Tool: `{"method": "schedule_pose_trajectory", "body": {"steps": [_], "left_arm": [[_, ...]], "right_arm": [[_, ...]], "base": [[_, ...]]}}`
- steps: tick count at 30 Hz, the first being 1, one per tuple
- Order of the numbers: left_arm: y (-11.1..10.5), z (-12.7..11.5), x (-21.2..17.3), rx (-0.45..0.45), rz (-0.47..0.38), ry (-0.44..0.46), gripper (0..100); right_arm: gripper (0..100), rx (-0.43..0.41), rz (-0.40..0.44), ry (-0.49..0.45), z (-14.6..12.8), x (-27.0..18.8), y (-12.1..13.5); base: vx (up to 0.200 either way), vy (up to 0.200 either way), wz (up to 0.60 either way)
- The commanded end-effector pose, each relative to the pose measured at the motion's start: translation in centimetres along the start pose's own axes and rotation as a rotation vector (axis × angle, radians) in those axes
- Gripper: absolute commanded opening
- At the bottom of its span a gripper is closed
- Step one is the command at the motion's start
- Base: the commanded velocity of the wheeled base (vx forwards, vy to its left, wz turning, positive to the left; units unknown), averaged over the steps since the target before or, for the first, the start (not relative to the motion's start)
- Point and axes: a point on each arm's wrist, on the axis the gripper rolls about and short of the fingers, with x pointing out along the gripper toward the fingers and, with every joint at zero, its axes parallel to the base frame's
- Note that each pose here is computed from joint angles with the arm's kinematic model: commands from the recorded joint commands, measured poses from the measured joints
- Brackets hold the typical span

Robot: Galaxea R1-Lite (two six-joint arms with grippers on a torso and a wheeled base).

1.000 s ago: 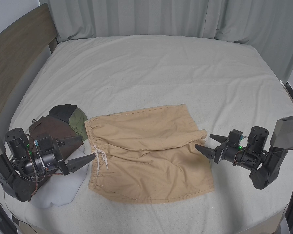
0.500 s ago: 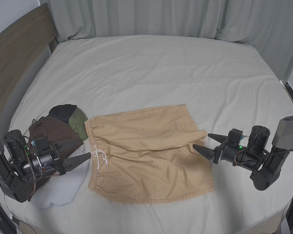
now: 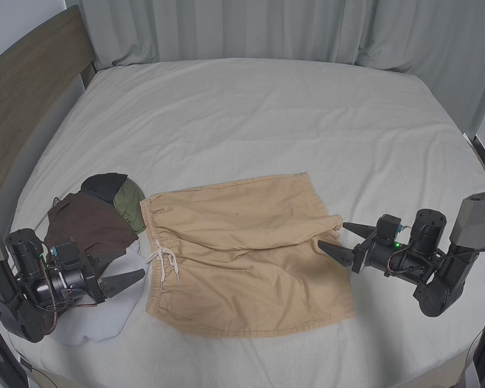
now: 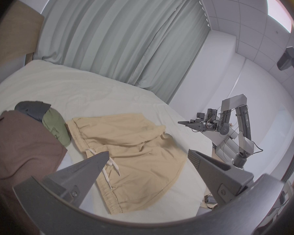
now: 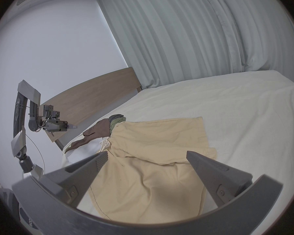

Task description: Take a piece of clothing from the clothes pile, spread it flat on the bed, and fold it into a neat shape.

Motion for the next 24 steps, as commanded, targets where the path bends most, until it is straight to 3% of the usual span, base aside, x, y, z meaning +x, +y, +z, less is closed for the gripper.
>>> {"method": "schedule_pose_trajectory", "body": {"steps": [1,24], "left_arm": [[0.4,-1.2,-0.1,-0.048,0.007,0.032,100],[2.2,-5.7,0.6,-0.078,0.015,0.156,100]], "right_arm": [[100,0.0,0.001,0.0,0.0,0.0,0.0],[100,0.004,0.002,0.009,-0.2,-0.1,0.1]], "base": [[0.0,0.0,0.0],[0.0,0.0,0.0]]}}
